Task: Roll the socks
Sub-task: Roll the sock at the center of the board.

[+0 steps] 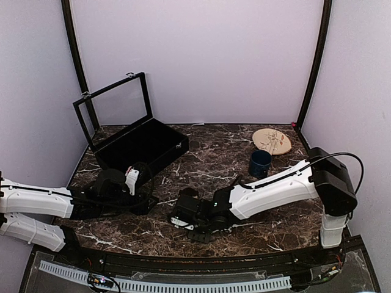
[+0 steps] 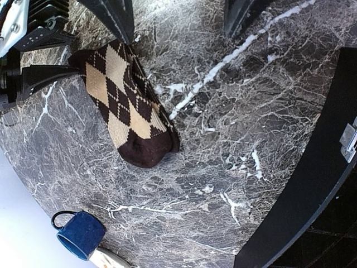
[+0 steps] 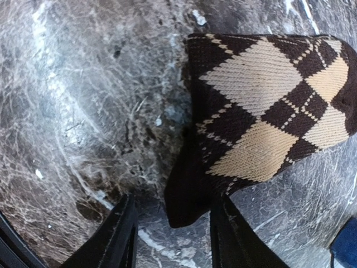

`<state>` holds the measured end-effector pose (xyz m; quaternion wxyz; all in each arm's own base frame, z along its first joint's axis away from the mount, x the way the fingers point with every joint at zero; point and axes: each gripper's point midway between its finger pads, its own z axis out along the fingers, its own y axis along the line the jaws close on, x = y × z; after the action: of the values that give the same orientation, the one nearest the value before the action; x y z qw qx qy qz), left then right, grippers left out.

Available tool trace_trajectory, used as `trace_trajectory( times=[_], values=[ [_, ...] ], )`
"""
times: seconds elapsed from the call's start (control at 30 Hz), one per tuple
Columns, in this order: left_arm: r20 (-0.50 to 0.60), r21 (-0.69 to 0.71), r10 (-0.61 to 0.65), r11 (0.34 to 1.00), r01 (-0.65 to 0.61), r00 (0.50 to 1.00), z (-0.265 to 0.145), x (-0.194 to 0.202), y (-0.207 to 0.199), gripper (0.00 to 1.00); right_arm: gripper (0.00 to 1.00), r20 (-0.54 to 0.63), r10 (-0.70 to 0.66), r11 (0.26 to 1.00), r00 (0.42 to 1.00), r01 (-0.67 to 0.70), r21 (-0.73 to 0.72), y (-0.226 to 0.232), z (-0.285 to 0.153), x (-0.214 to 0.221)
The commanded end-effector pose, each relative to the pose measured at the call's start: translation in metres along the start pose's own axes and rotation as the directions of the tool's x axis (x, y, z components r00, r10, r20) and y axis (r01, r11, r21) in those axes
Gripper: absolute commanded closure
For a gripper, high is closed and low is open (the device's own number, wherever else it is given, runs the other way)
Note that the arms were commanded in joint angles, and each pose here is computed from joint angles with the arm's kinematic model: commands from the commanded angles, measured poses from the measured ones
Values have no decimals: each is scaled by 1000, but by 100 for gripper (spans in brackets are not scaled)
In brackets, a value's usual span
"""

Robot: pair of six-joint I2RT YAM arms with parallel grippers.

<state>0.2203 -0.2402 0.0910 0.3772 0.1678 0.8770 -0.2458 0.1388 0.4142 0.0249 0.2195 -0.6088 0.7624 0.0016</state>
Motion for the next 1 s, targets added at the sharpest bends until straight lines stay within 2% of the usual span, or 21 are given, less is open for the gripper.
trace_trajectory(
  times=[0.0, 0.5, 0.73, 0.97],
  values=[
    [-3, 3, 3, 1000, -3, 1000, 2, 4, 1, 43, 62, -40, -6, 999, 999, 5, -48, 2, 10, 7],
    [-25, -20, 4, 1000, -5, 1000, 4, 11, 6, 43, 92, -50, 53, 987, 997, -60, -147, -2, 17, 15],
    [-26, 11, 32, 999, -32, 999, 5, 11, 1, 41, 99, -16, 119, 958, 993, -119, -260, -1, 7, 4],
    [-25, 76, 63, 995, -61, 998, 4, 13, -10, 36, 100, 1, 200, 895, 980, -182, -407, -6, -8, -9]
  ],
)
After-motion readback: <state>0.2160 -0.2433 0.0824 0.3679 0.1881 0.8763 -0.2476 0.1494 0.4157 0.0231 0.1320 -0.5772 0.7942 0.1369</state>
